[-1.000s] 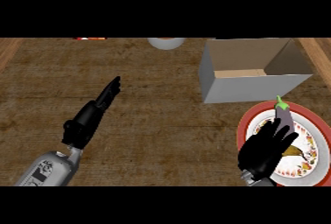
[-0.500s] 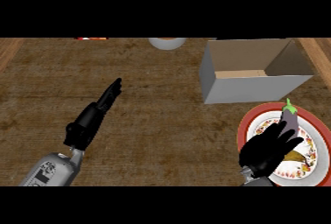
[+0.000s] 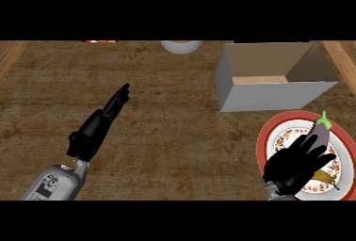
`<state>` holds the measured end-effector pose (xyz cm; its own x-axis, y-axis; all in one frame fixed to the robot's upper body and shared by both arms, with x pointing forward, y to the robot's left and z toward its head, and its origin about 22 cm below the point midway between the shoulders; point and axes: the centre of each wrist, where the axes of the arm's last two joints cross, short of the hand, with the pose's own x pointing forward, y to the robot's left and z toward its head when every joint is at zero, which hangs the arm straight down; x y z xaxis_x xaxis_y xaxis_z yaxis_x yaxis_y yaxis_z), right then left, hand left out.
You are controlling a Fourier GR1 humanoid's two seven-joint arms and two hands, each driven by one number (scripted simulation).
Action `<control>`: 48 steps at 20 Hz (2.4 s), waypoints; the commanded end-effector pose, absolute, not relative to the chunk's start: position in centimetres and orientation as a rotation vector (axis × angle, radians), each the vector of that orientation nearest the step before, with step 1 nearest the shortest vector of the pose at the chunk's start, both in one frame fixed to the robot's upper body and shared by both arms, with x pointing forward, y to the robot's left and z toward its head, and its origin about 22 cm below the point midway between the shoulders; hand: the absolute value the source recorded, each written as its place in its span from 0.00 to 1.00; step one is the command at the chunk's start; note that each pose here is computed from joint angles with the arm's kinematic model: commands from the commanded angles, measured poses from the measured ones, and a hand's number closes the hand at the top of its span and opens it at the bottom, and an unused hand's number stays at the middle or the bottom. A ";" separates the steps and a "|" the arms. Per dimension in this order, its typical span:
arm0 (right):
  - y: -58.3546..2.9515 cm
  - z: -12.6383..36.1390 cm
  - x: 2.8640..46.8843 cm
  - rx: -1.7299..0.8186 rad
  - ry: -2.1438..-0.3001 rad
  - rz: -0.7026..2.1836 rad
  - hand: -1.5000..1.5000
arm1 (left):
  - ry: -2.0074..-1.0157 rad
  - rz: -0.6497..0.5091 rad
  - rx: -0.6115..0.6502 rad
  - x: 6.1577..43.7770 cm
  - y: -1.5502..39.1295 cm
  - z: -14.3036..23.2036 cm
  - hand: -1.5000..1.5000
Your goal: Pick the pear from the plate and place it in the cardboard box
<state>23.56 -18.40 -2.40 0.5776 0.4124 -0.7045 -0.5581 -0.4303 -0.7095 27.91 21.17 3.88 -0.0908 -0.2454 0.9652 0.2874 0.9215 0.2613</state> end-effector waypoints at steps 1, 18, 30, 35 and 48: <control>-20.6 -4.8 22.2 -1.756 0.323 1.068 0.00 | -1.596 -0.438 -0.027 28.4 20.0 4.6 0.50; -17.2 -1.5 23.2 -1.444 -0.373 1.357 1.00 | -1.603 -0.452 -0.045 28.6 20.8 4.4 0.50; -15.4 8.6 21.1 -1.037 -1.511 1.349 1.00 | -1.601 -0.449 -0.033 28.6 21.6 3.1 0.50; -18.9 12.7 17.7 -0.983 -1.632 1.295 1.00 | -1.599 -0.440 -0.037 27.1 21.4 3.7 0.50; -20.6 21.3 12.9 -0.927 -1.804 0.960 1.00 | -1.588 -0.449 -0.035 28.4 21.6 4.5 0.50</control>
<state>16.44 -19.14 18.19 -0.3061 0.9162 0.2587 0.1312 0.3097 -0.9417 27.70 21.05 4.21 -0.0856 -0.2455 0.9656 0.2885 0.9216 0.2598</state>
